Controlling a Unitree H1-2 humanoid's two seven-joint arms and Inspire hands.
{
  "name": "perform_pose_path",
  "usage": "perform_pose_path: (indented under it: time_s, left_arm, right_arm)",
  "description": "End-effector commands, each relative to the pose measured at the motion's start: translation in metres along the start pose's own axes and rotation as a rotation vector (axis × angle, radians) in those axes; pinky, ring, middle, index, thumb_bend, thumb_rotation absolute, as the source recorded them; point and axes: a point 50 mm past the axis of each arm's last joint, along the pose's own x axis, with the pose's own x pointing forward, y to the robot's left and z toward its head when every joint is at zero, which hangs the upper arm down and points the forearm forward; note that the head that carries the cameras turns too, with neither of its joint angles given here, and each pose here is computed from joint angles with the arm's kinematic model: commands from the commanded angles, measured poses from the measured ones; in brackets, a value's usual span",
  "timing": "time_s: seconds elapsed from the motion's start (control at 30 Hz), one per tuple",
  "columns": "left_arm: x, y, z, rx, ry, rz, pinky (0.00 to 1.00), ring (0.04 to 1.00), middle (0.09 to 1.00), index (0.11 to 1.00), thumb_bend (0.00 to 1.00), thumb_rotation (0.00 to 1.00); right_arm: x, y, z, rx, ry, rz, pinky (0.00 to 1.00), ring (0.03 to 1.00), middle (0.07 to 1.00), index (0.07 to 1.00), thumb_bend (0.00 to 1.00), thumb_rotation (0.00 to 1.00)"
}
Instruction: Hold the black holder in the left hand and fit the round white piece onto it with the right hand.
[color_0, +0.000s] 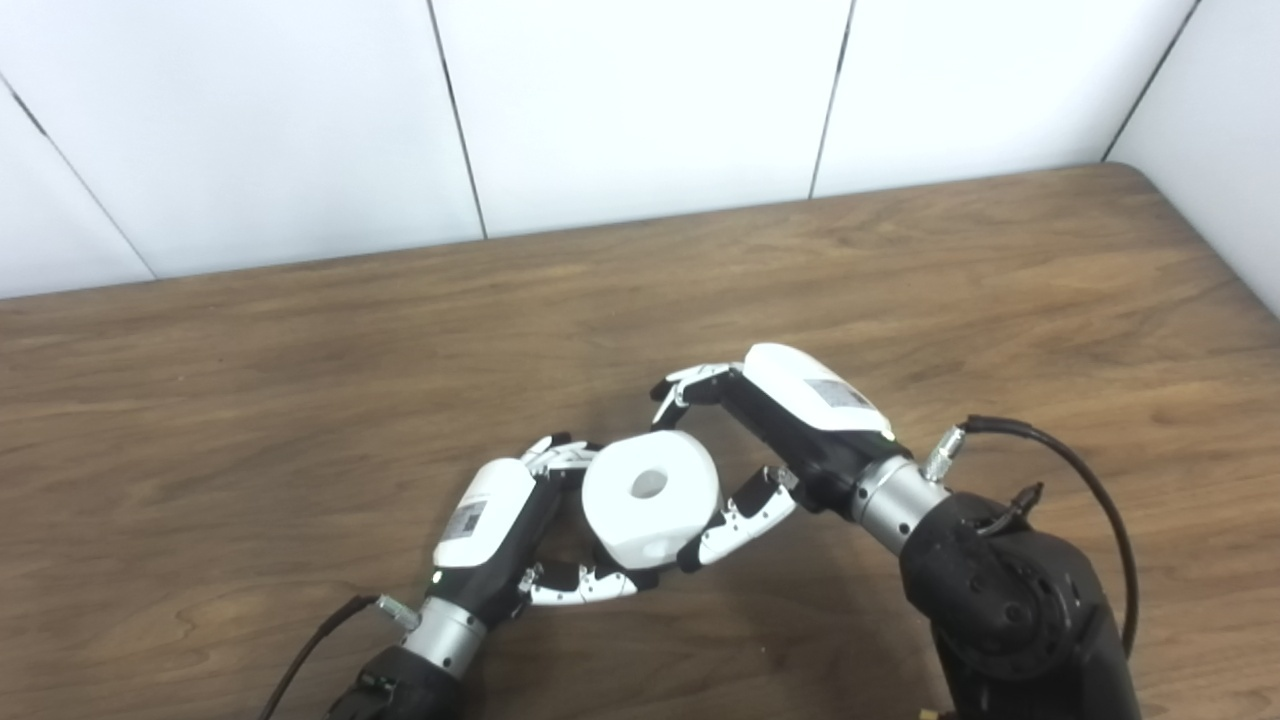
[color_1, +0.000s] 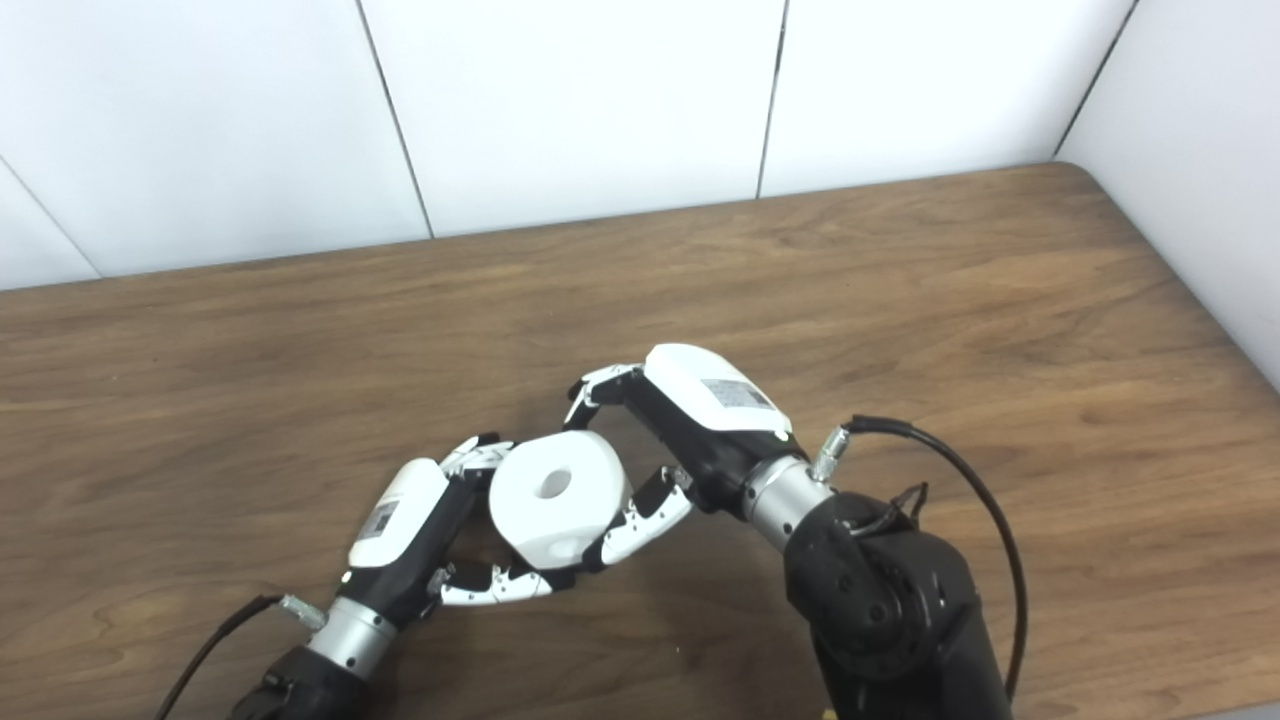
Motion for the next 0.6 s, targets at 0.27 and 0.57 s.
perform_pose_path:
  time_s: [0.27, 0.57]
  left_arm:
    - [0.002, 0.002, 0.003, 0.007, -0.004, -0.01, 0.93, 0.831, 0.745, 0.486, 0.52, 0.06]
    - [0.001, 0.002, 0.005, 0.011, -0.008, -0.004, 0.93, 0.828, 0.742, 0.486, 0.52, 0.06]
  right_arm:
    - [-0.003, -0.012, 0.0, -0.044, -0.03, -0.061, 0.92, 0.874, 0.824, 0.484, 0.52, 0.15]
    - [-0.007, -0.012, -0.006, -0.047, -0.012, -0.057, 0.92, 0.873, 0.818, 0.484, 0.52, 0.15]
